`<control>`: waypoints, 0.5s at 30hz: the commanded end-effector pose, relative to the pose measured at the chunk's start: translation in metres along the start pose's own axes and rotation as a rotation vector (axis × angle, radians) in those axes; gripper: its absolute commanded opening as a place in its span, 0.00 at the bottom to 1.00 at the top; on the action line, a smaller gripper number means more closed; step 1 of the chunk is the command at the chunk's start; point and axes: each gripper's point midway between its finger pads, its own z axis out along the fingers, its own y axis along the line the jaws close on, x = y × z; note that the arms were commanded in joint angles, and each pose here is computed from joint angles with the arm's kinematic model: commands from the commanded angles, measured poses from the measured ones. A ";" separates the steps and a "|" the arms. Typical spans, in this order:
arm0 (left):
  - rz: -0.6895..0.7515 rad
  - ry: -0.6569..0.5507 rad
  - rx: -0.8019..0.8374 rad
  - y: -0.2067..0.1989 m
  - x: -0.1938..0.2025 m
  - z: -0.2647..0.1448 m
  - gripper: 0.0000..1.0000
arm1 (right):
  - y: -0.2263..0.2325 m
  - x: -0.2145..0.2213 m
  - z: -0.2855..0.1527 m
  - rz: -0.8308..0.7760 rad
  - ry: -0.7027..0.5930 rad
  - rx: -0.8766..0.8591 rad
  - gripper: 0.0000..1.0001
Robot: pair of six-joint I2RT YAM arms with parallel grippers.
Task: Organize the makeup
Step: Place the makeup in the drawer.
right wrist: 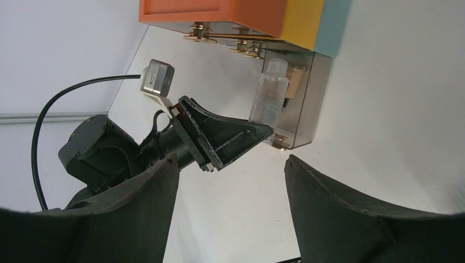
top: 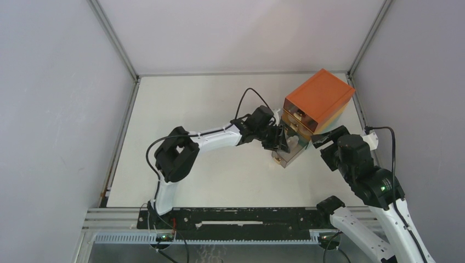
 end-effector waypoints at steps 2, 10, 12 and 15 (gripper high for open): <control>0.030 -0.061 0.043 -0.031 -0.027 -0.003 0.25 | 0.004 -0.007 -0.003 -0.010 -0.022 -0.012 0.77; 0.070 -0.070 0.022 -0.038 -0.025 -0.027 0.88 | -0.001 -0.005 -0.001 -0.033 -0.020 0.002 0.77; 0.085 -0.081 0.025 -0.043 -0.024 -0.040 0.90 | -0.002 -0.004 0.001 -0.039 -0.017 0.006 0.77; 0.112 -0.115 0.032 -0.054 -0.025 -0.063 0.86 | -0.002 -0.001 0.003 -0.059 -0.009 0.004 0.76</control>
